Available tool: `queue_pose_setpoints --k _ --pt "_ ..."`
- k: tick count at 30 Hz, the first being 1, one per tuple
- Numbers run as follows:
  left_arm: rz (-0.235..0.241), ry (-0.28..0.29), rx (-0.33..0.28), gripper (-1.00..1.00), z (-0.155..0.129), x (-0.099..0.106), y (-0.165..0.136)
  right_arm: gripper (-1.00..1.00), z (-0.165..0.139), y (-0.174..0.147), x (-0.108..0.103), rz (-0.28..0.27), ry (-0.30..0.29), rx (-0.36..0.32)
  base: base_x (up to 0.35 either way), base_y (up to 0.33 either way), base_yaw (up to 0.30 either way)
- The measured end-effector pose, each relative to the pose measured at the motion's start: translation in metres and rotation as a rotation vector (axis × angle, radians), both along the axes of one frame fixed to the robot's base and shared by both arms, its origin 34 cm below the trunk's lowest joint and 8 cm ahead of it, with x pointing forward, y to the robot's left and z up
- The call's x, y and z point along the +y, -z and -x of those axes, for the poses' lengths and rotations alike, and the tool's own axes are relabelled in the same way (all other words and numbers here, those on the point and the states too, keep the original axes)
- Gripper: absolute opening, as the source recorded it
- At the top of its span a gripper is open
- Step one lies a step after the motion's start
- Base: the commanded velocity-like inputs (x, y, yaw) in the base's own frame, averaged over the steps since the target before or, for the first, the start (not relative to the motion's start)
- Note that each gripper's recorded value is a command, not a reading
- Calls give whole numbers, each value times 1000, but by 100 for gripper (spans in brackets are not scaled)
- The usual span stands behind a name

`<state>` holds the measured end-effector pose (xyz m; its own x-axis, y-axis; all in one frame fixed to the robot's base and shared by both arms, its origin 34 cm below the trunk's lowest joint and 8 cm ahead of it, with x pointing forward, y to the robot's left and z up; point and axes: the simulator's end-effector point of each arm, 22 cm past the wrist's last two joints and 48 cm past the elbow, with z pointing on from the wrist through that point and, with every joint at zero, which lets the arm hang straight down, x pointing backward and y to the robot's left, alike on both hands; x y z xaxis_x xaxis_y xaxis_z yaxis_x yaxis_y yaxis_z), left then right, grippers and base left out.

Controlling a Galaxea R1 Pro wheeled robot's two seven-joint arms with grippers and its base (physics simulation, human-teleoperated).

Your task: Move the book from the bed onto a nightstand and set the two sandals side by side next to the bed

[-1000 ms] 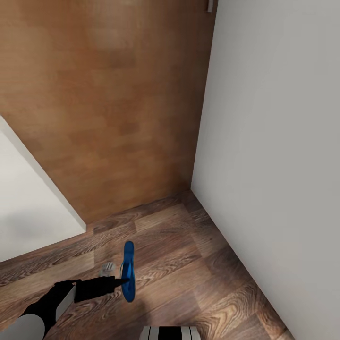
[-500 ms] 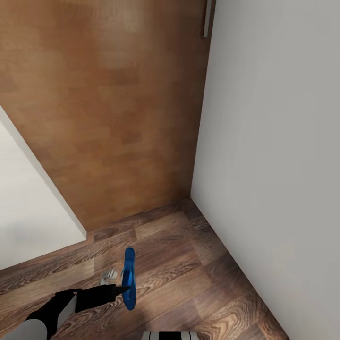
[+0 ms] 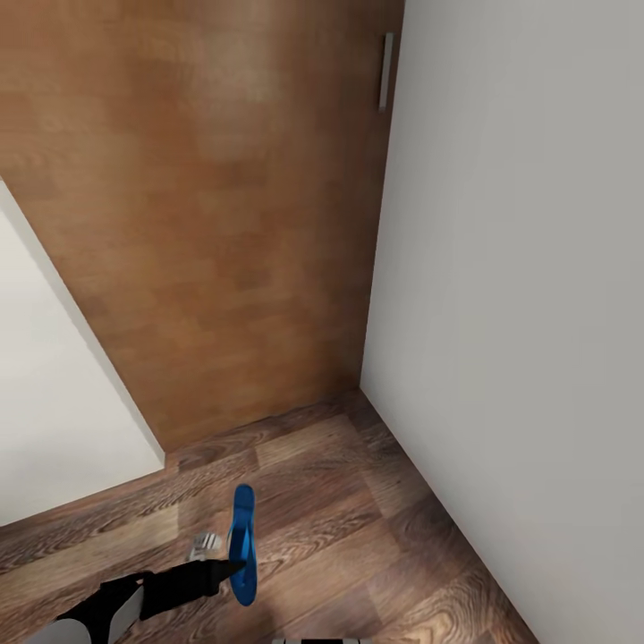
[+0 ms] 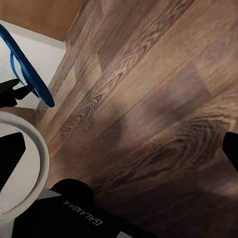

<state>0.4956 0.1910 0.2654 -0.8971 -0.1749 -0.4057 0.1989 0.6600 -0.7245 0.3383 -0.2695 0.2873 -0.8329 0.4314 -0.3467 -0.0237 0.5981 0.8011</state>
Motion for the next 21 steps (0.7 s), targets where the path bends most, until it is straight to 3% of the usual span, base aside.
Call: queue_pose_setpoints --k 21 --pt "5 2 -83 -100 -18 -4 -38 100 -18 -23 -5 4 21 -76 0 0 0"
